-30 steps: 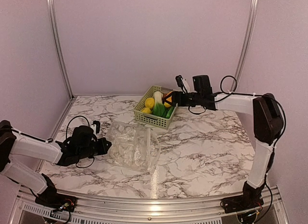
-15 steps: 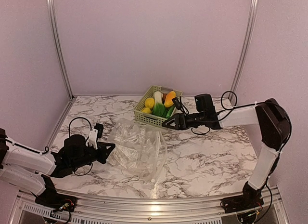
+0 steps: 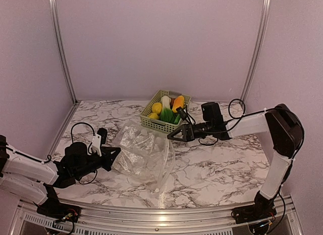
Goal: Open the zip-top bag and remove the fake food
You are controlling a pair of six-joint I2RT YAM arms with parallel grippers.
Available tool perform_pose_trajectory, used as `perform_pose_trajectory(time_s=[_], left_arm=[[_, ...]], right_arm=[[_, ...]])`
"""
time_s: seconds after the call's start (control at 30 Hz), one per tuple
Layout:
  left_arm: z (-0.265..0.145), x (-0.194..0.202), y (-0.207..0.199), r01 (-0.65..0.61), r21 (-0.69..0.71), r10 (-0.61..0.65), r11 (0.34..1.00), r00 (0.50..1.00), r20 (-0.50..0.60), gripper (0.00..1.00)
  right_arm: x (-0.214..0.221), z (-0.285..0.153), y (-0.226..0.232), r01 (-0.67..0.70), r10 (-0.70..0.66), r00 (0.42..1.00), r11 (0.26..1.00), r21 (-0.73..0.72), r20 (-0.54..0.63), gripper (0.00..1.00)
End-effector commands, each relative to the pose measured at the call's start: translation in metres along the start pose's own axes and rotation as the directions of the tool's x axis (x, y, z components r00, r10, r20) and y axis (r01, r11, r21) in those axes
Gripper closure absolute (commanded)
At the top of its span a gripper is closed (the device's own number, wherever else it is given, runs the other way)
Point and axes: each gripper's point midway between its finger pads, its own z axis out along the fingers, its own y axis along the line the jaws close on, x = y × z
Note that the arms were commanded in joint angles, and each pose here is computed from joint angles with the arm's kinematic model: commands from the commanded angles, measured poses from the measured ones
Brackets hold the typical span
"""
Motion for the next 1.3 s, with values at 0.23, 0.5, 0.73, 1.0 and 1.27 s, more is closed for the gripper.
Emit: perform_pose_trajectory(time_s=[0.23, 0.5, 0.73, 1.0, 1.27], left_arm=[[-0.008, -0.011, 0.004, 0.019, -0.021, -0.018, 1.0, 0.997, 0.073, 1.0], [-0.01, -0.011, 0.002, 0.012, -0.018, -0.01, 1.0, 0.997, 0.074, 1.0], [-0.009, -0.005, 0.008, 0.028, -0.044, -0.025, 0.999, 0.997, 0.068, 1.0], [-0.013, 0.0, 0.023, 0.082, -0.115, -0.074, 0.99, 0.995, 0.071, 1.0], [-0.027, 0.012, 0.034, 0.167, -0.16, -0.163, 0.973, 0.986, 0.043, 0.71]], right_arm=[[0.013, 0.017, 0.01, -0.011, 0.008, 0.999, 0.999, -0.044, -0.052, 0.37], [0.007, 0.021, 0.017, -0.016, 0.013, 0.999, 0.997, -0.073, -0.051, 0.53], [0.01, 0.027, 0.014, -0.015, 0.011, 0.998, 0.998, -0.058, -0.065, 0.77], [0.001, 0.014, 0.025, 0.058, -0.057, 0.998, 0.998, 0.003, -0.03, 1.0], [0.001, -0.007, 0.029, 0.171, -0.172, 0.985, 0.977, 0.127, -0.003, 1.0]])
